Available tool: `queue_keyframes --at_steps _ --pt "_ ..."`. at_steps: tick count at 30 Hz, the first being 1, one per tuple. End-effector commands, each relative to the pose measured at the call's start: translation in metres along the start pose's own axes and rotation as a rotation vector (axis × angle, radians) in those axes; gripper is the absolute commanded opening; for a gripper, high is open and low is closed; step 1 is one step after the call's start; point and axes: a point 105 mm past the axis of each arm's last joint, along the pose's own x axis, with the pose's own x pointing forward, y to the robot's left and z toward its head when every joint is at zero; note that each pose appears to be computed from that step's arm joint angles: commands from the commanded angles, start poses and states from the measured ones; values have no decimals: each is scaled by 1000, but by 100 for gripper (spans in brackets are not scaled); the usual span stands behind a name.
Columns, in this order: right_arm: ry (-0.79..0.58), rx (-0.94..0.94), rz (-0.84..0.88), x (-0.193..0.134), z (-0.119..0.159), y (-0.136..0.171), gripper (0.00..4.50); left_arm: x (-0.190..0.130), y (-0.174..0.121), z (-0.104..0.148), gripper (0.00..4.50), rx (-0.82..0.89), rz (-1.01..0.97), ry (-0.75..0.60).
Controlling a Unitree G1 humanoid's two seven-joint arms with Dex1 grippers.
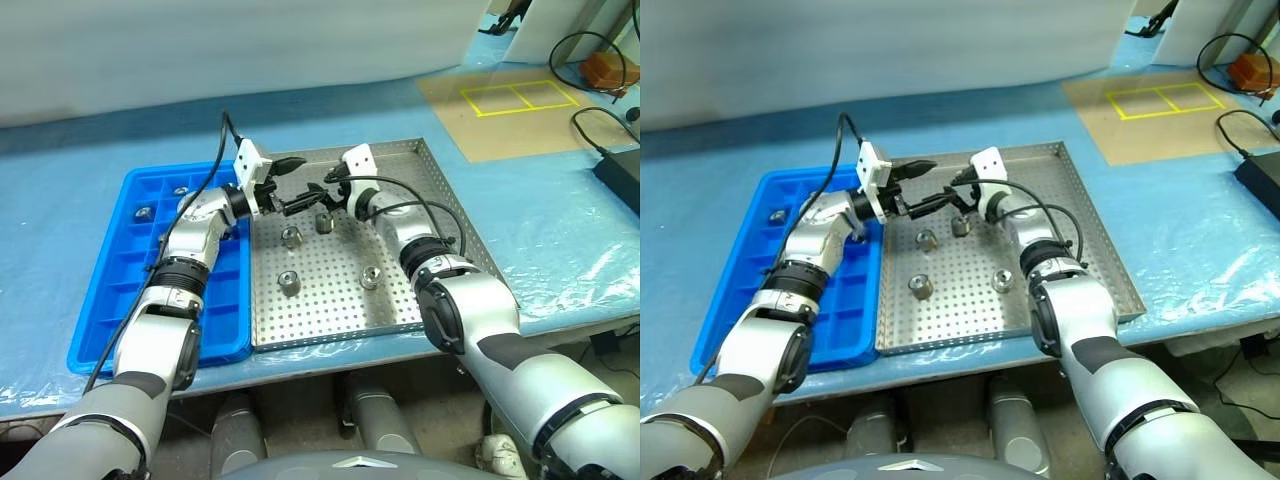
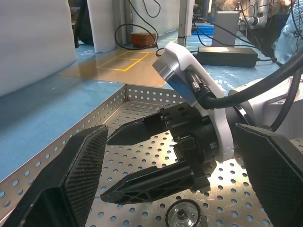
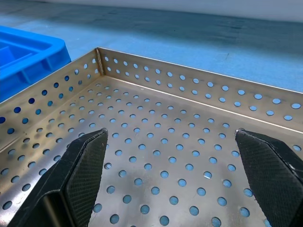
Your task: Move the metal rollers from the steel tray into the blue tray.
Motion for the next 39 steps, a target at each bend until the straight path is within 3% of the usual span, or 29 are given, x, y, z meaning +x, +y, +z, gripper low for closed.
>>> queue_keyframes --at_steps 1,9,19,28,39 --pt "-52 -17 0 2 22 -3 448 -1 1 15 450 34 -13 -33" --pt "-129 42 147 1 32 13 448 -18 2 18 450 14 -31 -30" --pt "-153 68 153 0 34 13 448 -52 9 8 450 2 -23 38" --pt "-86 23 125 2 26 10 448 -40 -5 3 450 -20 -150 109" --pt "-62 17 -56 2 23 -11 448 -34 -17 -6 450 36 -360 318"
